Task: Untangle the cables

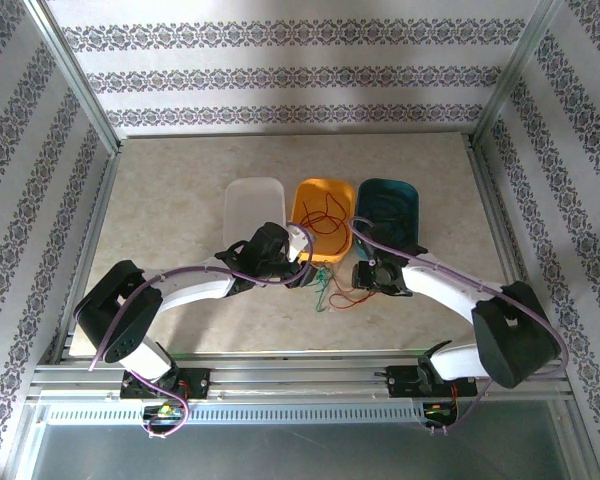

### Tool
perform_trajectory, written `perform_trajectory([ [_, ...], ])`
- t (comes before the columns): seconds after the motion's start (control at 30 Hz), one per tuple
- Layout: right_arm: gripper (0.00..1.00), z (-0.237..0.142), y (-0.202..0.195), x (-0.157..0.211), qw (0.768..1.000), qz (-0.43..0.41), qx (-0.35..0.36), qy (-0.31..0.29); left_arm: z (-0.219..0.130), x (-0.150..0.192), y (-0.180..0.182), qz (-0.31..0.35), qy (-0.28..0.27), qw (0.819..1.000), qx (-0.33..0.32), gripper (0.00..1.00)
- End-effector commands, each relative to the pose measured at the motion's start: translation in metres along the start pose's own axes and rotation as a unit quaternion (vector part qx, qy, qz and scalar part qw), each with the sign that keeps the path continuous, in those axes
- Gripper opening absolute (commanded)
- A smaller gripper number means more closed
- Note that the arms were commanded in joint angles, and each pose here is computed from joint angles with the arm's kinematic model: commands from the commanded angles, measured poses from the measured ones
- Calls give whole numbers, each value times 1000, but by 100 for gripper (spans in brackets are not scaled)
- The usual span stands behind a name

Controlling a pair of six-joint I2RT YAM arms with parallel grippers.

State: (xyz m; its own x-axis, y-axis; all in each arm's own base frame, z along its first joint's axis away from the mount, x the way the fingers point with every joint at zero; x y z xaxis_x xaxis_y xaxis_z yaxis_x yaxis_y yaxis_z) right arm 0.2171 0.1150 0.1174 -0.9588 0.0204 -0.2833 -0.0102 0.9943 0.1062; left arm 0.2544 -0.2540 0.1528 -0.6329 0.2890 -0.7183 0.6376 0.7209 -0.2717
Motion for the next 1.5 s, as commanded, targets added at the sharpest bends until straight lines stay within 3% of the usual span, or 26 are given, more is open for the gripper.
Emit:
perform_trajectory([
  [0.0, 54, 1, 8, -10, 1000, -12, 16, -18, -4, -1, -5, 13, -2, 1000, -3, 58],
  [0.3, 51, 12, 18, -11, 999, -36, 39, -5, -5, 0, -6, 13, -2, 1000, -3, 59],
  [0.47, 15, 11, 15, -9, 997, -36, 61, -7, -5, -2, -6, 13, -4, 1000, -4, 58],
  [0.57, 7, 3, 11, -7, 996, -28, 78, -22, -4, -1, -6, 15, -2, 1000, -3, 58],
  [0.73, 6, -19, 5, 1, 995, -15, 77, -66, -3, -2, -7, 15, -4, 1000, 0, 58],
  [1.0, 6, -81, 18, -1, 981, -50, 0, -187, 0, -2, -7, 16, -2, 1000, 0, 59],
  [1.27, 6, -163, 38, -43, 943, -59, -48, -323, -3, -4, -5, 17, -14, 1000, -16, 59],
  [1.47, 5, -166, 53, -87, 941, -50, -86, -323, -9, -1, -1, 16, -14, 999, -37, 59],
])
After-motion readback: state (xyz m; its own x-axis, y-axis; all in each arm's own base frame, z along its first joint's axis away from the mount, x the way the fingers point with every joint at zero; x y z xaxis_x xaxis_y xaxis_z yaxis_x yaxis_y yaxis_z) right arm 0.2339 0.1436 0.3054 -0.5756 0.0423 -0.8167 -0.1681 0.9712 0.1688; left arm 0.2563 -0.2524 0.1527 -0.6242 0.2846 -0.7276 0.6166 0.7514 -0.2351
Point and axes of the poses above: each hand's point on the last joint's axis, 136 mm out from that joint toward the fingers, its own z axis out along the fingers, its own y axis along the line the jaws close on, x = y × z, the point moved 9 cm from there along -z, back along the fingers, and after that the axes turned 7 degrees about -z, right-handed, at the moved point
